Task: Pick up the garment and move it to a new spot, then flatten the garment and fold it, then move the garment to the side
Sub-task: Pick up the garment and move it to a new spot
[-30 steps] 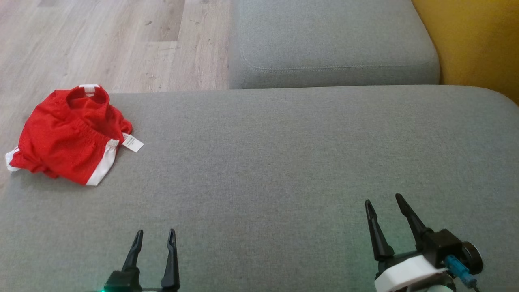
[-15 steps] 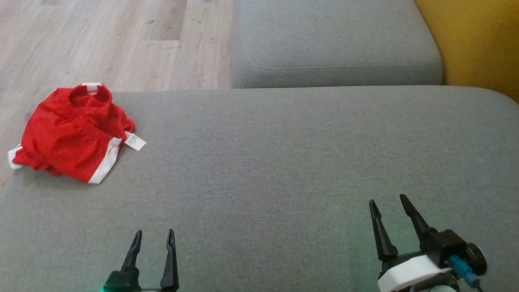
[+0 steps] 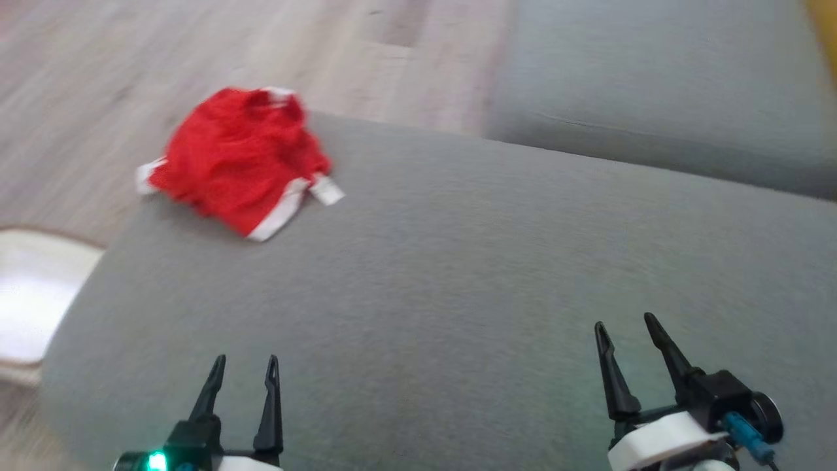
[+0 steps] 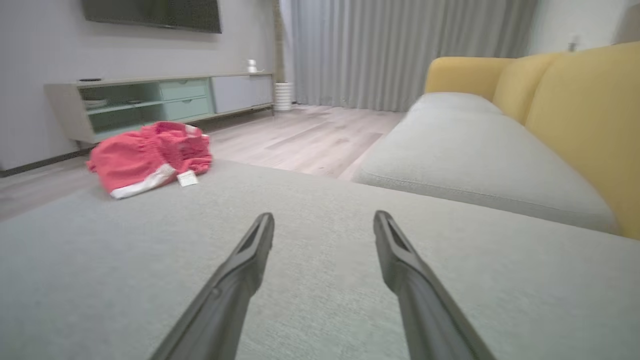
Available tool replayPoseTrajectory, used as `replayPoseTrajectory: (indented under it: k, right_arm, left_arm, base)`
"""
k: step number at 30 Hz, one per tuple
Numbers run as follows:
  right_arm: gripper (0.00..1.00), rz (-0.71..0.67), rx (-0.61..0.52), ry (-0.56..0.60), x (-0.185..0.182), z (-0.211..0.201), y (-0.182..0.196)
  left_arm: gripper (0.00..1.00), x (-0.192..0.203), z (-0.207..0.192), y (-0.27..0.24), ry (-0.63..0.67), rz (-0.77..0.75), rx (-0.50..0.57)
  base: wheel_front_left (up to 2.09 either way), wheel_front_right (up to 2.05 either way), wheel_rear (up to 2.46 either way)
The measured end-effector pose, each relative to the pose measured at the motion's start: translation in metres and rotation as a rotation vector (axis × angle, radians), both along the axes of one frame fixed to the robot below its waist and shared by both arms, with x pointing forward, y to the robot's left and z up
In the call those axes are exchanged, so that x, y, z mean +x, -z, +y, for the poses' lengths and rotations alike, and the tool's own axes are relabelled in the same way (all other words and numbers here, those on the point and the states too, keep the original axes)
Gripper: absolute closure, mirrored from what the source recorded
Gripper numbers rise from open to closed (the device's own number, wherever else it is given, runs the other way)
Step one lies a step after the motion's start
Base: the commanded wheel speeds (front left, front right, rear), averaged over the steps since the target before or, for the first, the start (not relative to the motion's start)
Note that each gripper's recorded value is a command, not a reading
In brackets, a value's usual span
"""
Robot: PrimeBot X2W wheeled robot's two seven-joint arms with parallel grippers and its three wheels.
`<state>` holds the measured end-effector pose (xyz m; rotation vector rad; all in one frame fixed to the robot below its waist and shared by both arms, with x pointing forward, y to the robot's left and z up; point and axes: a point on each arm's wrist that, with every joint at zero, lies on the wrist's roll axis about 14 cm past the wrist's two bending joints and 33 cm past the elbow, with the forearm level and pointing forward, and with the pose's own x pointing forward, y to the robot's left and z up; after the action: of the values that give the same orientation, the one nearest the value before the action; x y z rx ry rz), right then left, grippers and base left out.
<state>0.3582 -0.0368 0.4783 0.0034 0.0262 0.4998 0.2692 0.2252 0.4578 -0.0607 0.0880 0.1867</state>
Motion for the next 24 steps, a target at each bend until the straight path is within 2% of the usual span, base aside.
replayPoseTrajectory:
  k: [1, 6, 10, 16, 19, 24]
  right_arm:
    - [0.0, 0.0, 0.0, 0.0, 0.0, 0.0, 0.0]
    - [0.0, -0.003, 0.001, -0.163, 0.0, 0.054, -0.003]
    - [0.0, -0.007, 0.008, -0.234, 0.003, 0.079, -0.005]
    - [0.0, 0.0, 0.009, -0.254, 0.005, 0.087, -0.002]
    - [0.0, -0.003, 0.013, -0.229, 0.011, 0.081, -0.003]
    - [0.0, -0.032, 0.019, -0.175, 0.024, 0.066, -0.011]
  left_arm:
    - [0.0, 0.0, 0.0, 0.0, 0.0, 0.0, 0.0]
    - [0.0, -0.03, 0.035, -0.001, -0.149, -0.003, 0.002]
    - [0.0, -0.041, 0.051, -0.002, -0.215, -0.003, 0.017]
    - [0.0, -0.044, 0.055, -0.005, -0.239, -0.008, 0.018]
    - [0.0, -0.043, 0.057, -0.013, -0.226, -0.033, 0.031]
    - [0.0, -0.023, 0.064, -0.062, -0.173, -0.159, 0.084]
  base:
    - [0.0, 0.0, 0.0]
    - [0.0, 0.0, 0.0]
    - [0.0, 0.0, 0.0]
    - [0.0, 0.0, 0.0]
    - [0.0, 0.0, 0.0]
    - [0.0, 0.0, 0.0]
